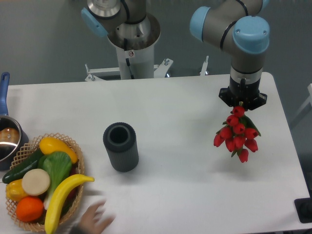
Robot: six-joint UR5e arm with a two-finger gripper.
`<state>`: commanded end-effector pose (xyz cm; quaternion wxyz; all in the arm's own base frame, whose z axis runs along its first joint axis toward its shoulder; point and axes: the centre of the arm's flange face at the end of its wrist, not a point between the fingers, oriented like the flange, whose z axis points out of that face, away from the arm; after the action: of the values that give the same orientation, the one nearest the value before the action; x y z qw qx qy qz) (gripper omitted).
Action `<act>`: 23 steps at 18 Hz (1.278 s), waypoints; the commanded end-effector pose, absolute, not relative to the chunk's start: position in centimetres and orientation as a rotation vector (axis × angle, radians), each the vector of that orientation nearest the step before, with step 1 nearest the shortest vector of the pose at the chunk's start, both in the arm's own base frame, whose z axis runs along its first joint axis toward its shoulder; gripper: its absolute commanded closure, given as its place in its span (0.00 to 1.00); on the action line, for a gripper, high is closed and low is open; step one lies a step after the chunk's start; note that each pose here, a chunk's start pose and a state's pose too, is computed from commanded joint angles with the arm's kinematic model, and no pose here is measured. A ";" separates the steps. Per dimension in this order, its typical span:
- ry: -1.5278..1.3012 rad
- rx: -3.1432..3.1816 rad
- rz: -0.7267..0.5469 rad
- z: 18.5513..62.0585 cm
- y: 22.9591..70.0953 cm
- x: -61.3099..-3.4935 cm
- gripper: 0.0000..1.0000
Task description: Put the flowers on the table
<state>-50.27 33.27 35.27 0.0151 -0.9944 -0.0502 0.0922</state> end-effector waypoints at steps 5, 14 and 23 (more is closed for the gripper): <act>-0.113 -3.109 0.241 33.3 34.9 -49.8 0.89; -0.112 -3.148 0.151 27.2 36.5 -50.9 0.79; -0.148 -3.132 0.232 28.0 35.1 -52.4 0.00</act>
<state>-52.40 35.14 28.02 -0.0012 -0.9961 -0.0472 0.0739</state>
